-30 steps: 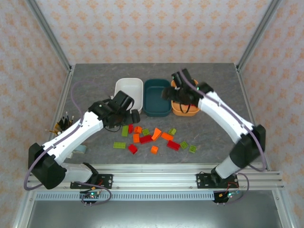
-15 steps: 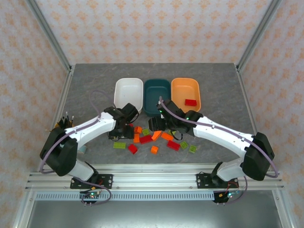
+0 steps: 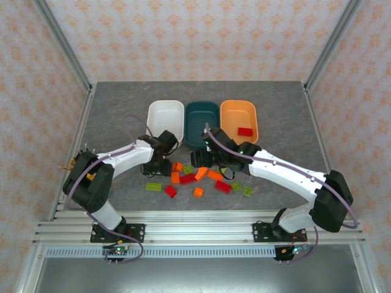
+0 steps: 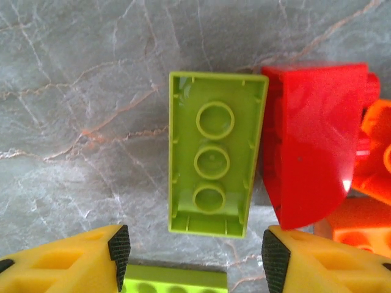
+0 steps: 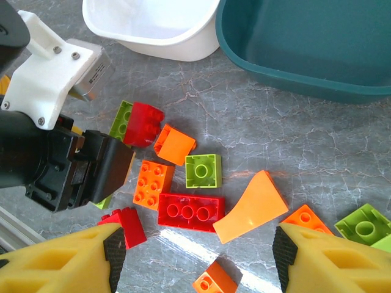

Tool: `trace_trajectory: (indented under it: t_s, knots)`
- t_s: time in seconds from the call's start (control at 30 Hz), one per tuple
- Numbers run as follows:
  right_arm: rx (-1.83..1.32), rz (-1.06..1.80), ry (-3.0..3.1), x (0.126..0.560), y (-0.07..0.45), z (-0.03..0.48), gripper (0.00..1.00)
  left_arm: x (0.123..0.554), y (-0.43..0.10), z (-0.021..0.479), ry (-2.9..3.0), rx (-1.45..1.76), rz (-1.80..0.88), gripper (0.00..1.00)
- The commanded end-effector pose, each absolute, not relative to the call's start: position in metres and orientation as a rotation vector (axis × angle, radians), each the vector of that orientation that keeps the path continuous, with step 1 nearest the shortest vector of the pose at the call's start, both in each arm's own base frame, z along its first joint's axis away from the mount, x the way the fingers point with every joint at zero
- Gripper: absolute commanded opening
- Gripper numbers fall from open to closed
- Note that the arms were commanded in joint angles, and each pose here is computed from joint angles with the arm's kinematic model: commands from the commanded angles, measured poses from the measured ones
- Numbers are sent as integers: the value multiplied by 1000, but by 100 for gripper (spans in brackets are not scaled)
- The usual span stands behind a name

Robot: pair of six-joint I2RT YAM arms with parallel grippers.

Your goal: Sort the legos into containers by color

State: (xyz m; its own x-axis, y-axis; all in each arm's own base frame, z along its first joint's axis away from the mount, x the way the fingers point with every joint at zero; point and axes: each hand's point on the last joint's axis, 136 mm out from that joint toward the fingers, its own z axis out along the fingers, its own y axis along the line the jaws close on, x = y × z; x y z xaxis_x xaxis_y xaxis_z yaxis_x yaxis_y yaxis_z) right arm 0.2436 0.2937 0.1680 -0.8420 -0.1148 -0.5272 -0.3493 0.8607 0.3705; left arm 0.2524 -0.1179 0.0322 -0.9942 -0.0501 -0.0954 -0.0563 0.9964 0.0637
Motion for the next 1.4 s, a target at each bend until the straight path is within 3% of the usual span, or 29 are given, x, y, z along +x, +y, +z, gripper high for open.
trace_trajectory:
  t_s: [0.0,0.27,0.53,0.93,1.13,1.37]
  knots:
    - [-329,614,2526,244,291,174,67,260,-118,25,3037,-54,81,61]
    - [-342,605,2534,245,293,175,67,270,-119,12,3049,-59,71,54]
    - [-371,766,2462,241,311,192,67,271,-119,9,3037,-78,63,36]
    - [-357,898,2296,251,325,242,69,251,-101,88,2917,-204,30,34]
    - [-252,932,2180,275,325,272,71,300,-111,136,2852,-212,-4,34]
    - [-51,923,2120,309,298,287,74,388,-112,125,2871,-319,-20,34]
